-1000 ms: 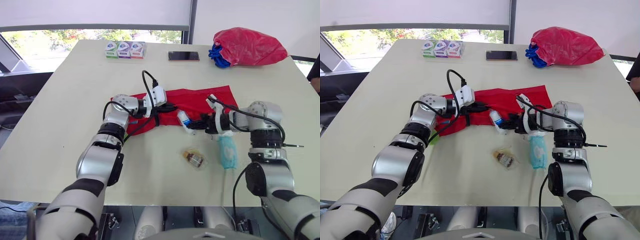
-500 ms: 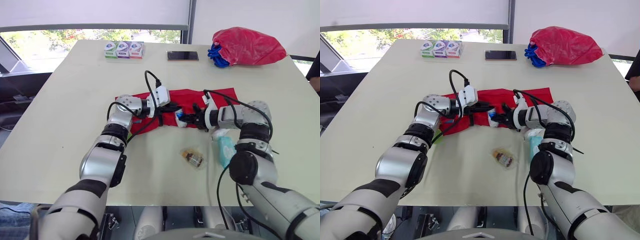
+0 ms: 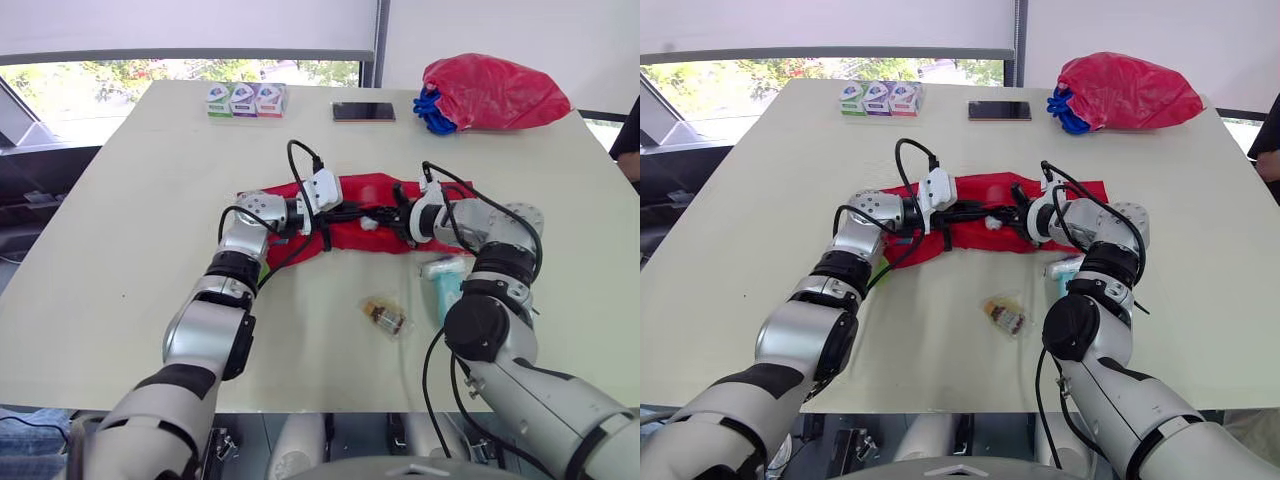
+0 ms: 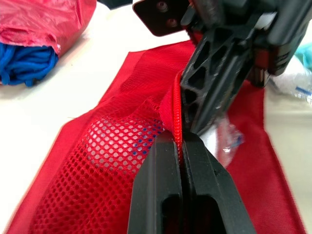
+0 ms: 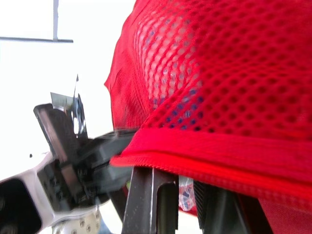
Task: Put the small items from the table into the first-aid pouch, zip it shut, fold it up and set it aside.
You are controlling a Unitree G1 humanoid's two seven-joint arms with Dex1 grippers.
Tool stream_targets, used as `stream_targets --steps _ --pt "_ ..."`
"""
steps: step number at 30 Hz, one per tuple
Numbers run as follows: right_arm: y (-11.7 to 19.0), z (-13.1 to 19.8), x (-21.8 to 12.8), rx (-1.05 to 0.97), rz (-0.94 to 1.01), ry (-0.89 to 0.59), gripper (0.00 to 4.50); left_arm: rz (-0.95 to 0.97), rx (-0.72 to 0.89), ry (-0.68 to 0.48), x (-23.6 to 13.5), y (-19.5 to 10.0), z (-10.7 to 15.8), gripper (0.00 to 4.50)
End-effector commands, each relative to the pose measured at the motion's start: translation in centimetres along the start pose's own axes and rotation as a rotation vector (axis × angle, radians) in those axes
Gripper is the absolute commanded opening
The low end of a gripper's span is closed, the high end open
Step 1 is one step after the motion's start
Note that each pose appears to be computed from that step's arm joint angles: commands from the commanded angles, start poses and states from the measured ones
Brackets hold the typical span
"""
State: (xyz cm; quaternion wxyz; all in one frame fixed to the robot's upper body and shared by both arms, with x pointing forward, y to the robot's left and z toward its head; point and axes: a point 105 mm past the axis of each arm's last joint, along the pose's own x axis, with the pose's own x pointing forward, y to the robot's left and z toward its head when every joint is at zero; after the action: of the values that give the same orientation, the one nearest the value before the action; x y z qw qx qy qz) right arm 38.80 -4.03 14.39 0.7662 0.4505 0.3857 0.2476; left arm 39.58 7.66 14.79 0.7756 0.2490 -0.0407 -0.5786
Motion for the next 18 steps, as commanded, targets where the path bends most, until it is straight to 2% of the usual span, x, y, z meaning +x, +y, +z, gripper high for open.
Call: stream_targets --steps 1,5,8,11,18 --pt "3.6 -1.9 1.6 -0.019 0.143 0.001 0.01 -0.053 0.001 -0.005 0.7 -1.1 0.0 0.0" --pt "3.4 -2.9 1.7 -0.073 0.133 0.039 0.01 -0.057 -0.001 -0.008 0.8 -1.2 0.0 0.0" --pt "2.8 -3.5 1.3 -0.125 0.115 0.07 1.46 -0.051 -0.004 -0.005 0.8 -1.0 0.1 0.0" --pt "1.5 -4.1 0.5 -0.218 0.057 0.113 2.56 -0.043 -0.01 -0.002 0.7 -0.8 0.0 0.0" --pt "-0.2 -4.5 -1.3 -0.394 0.011 0.15 2.56 -0.035 -0.027 -0.003 0.8 -0.8 -0.1 0.0"
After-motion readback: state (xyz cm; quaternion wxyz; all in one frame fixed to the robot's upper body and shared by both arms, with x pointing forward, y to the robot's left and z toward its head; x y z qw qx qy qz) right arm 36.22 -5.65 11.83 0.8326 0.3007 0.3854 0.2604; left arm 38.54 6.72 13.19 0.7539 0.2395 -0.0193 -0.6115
